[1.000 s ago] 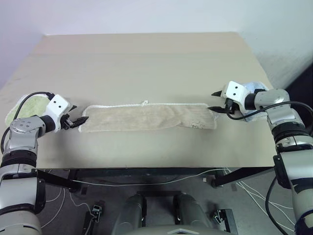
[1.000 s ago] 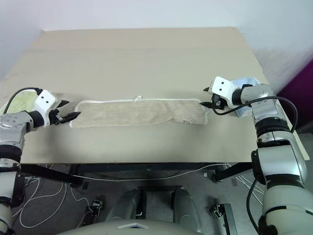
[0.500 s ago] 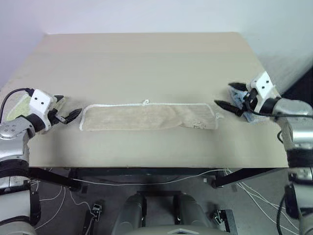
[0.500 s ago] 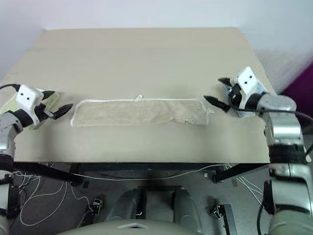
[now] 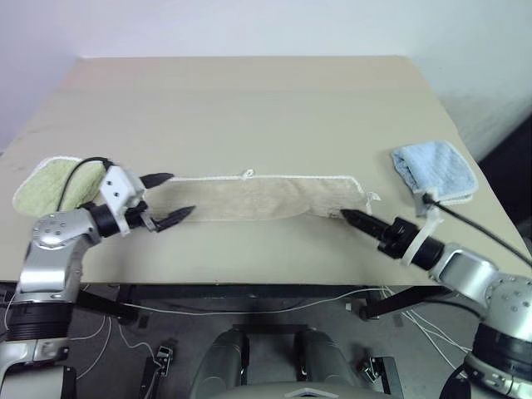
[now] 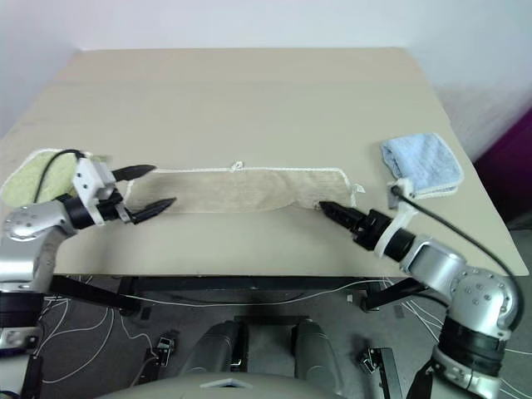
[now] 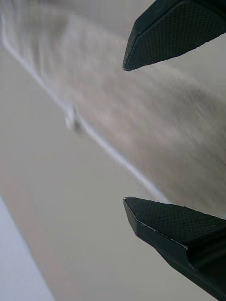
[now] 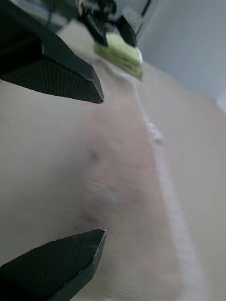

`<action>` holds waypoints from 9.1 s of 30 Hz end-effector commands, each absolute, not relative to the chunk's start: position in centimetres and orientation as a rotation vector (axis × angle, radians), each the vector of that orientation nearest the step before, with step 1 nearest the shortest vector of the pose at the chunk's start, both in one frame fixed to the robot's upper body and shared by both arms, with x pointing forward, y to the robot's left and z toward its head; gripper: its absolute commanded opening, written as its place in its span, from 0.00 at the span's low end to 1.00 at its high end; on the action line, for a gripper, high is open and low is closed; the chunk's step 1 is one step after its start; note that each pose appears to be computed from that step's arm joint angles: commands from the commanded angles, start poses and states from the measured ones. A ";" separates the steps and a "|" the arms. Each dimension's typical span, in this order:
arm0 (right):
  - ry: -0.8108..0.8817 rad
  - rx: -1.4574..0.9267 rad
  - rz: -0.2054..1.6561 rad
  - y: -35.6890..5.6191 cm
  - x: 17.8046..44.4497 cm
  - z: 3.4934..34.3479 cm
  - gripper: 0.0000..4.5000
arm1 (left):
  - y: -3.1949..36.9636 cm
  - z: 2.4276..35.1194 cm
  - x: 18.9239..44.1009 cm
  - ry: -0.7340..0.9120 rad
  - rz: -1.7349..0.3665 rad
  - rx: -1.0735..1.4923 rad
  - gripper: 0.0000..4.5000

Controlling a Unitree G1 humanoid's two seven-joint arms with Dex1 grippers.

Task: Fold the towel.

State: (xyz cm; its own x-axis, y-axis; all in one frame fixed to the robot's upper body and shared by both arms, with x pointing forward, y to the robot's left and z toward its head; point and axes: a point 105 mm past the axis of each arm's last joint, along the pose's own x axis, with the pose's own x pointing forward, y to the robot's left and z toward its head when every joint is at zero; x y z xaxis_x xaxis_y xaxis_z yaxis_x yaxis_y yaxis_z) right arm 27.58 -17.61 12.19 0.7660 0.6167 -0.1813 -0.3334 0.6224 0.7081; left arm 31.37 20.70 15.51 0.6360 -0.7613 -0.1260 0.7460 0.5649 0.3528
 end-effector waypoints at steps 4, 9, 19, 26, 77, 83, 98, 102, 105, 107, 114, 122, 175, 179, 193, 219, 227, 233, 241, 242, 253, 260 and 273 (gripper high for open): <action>0.455 0.907 0.415 -16.9 27.8 11.8 0.99 | 16.5 15.6 29.2 -0.076 -1.063 0.352 1.00; 0.471 1.024 0.303 -17.1 29.4 11.4 0.99 | 14.9 15.3 28.5 -0.076 -1.110 0.322 1.00; 0.457 1.126 0.061 -19.4 31.6 9.5 0.99 | 14.5 15.1 28.1 -0.077 -1.105 0.307 1.00; 0.399 1.158 -0.022 -20.6 32.1 9.0 0.77 | 14.2 14.9 28.0 -0.081 -1.091 0.292 1.00; 0.292 -0.085 0.698 -9.3 34.0 13.9 0.01 | 12.2 13.7 28.4 -0.112 -1.061 0.246 1.00; 0.322 -0.107 0.750 -7.9 34.1 12.5 0.01 | 12.2 13.6 28.2 -0.116 -1.038 0.239 1.00; 0.301 -0.012 0.829 -7.1 33.2 13.4 0.37 | 11.9 13.3 28.2 -0.108 -1.032 0.226 1.00; 0.273 -0.002 0.853 -7.5 32.5 14.6 0.67 | 12.0 13.2 28.1 -0.103 -1.029 0.222 1.00; 0.207 -0.022 0.854 -8.7 32.3 16.5 0.90 | 12.2 13.1 28.1 -0.099 -1.020 0.218 1.00; 0.168 -0.017 0.850 -9.4 32.4 17.7 0.90 | 12.3 13.0 28.1 -0.096 -1.013 0.213 1.00; 0.088 -0.078 0.707 -12.0 36.9 18.1 0.60 | 12.9 13.0 28.4 -0.091 -0.949 0.109 1.00; 0.071 -0.138 0.718 -10.9 40.1 14.9 0.01 | 13.3 12.5 28.2 -0.073 -0.905 0.090 1.00; -0.168 -0.323 0.922 -11.0 35.9 17.7 0.00 | 19.7 8.5 30.1 0.193 0.150 -1.157 0.64; -0.166 -0.322 0.911 -11.2 35.9 17.6 0.00 | 20.2 9.0 30.3 0.157 0.147 -1.170 0.34; -0.156 -0.317 0.868 -11.9 35.9 17.1 0.00 | 24.7 11.8 30.6 -0.017 0.153 -1.094 0.01; -0.184 -0.327 0.724 -14.5 36.2 18.0 0.00 | 4.8 17.8 30.2 0.072 -1.002 -0.027 0.01; -0.184 -0.326 0.716 -14.4 35.8 17.9 0.00 | 4.7 14.6 31.9 0.171 -0.944 0.129 0.01; -0.183 -0.327 0.723 -14.3 35.8 17.9 0.00 | 4.7 14.3 32.0 0.170 -0.932 0.109 0.06; -0.180 -0.331 0.733 -14.1 35.8 18.0 0.00 | 4.6 15.7 30.8 0.134 -1.002 -0.050 0.60; -0.182 -0.331 0.737 -14.0 35.8 18.1 0.00 | 4.8 16.0 30.7 0.127 -1.007 -0.077 0.68; -0.178 -0.237 0.833 -10.5 35.2 18.6 0.00 | 11.3 19.5 34.4 -0.063 -0.699 -0.199 0.81; -0.050 -0.120 0.879 -6.9 36.5 16.7 0.00 | 10.5 16.9 36.2 -0.033 -0.708 0.004 0.31; 0.177 -0.110 0.844 -5.9 37.1 9.2 0.00 | 11.9 10.3 37.5 0.107 -0.659 0.153 0.07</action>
State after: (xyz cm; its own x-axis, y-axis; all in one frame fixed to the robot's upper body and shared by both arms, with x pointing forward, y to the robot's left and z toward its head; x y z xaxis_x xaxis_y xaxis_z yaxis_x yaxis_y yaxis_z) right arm 37.38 -5.98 9.74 0.6555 0.7306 -0.1913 -0.7472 0.6642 -0.0237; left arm 37.33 11.20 10.25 0.7677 -0.6222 -0.1532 0.6377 0.7654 0.0868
